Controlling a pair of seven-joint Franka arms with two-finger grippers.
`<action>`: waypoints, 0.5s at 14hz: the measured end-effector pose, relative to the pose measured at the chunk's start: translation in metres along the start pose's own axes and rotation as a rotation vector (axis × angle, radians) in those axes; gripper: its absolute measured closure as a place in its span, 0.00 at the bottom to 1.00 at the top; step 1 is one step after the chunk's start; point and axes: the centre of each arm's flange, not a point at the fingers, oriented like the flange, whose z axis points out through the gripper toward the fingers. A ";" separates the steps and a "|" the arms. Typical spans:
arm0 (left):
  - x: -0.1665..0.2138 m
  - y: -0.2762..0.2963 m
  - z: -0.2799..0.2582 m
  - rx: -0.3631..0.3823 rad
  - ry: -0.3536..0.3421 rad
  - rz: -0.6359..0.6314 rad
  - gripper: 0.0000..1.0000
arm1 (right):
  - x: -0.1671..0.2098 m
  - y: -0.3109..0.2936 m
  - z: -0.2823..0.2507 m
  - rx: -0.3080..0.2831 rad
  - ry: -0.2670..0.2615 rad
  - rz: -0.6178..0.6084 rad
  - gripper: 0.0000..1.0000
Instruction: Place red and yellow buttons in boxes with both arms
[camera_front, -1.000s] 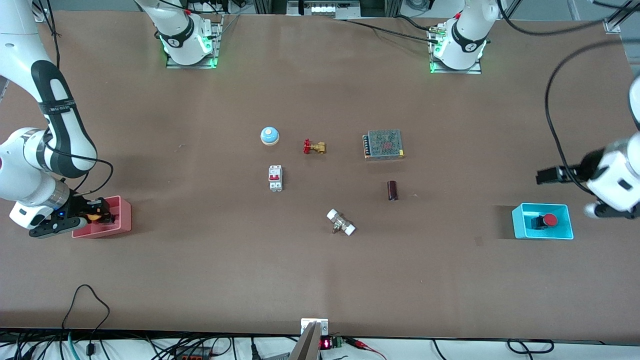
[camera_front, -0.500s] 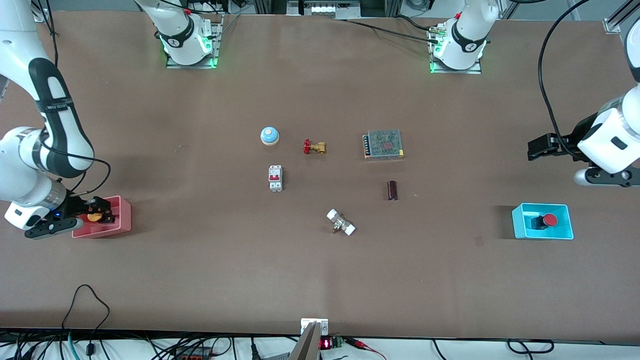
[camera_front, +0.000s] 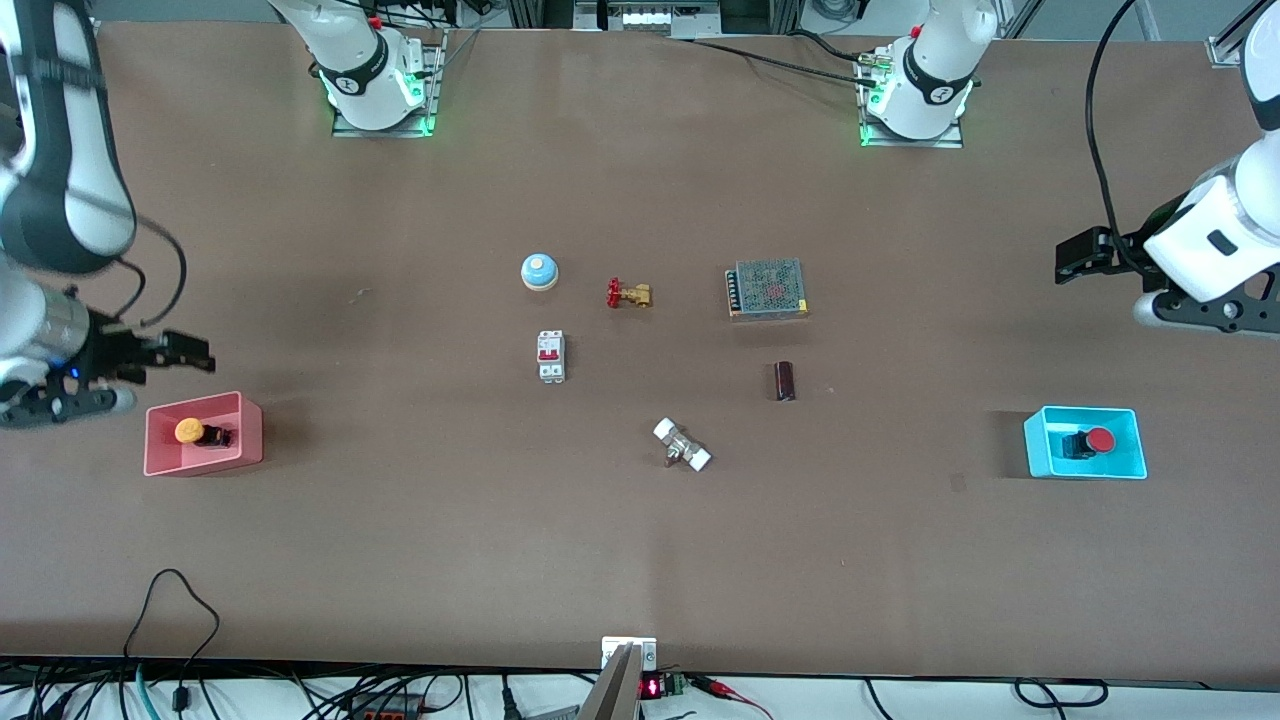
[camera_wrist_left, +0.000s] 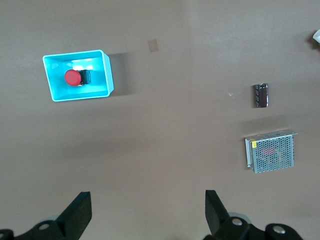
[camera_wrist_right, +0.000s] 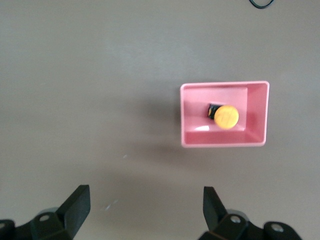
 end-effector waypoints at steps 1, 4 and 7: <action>-0.002 0.000 0.003 0.003 0.021 0.001 0.00 | -0.009 -0.014 -0.026 -0.014 0.003 0.009 0.00; -0.018 0.004 0.013 0.010 0.060 0.006 0.00 | -0.037 -0.035 -0.083 -0.030 -0.007 0.026 0.00; -0.032 0.004 0.009 0.011 0.043 0.004 0.00 | -0.044 -0.053 -0.114 -0.033 0.000 0.004 0.00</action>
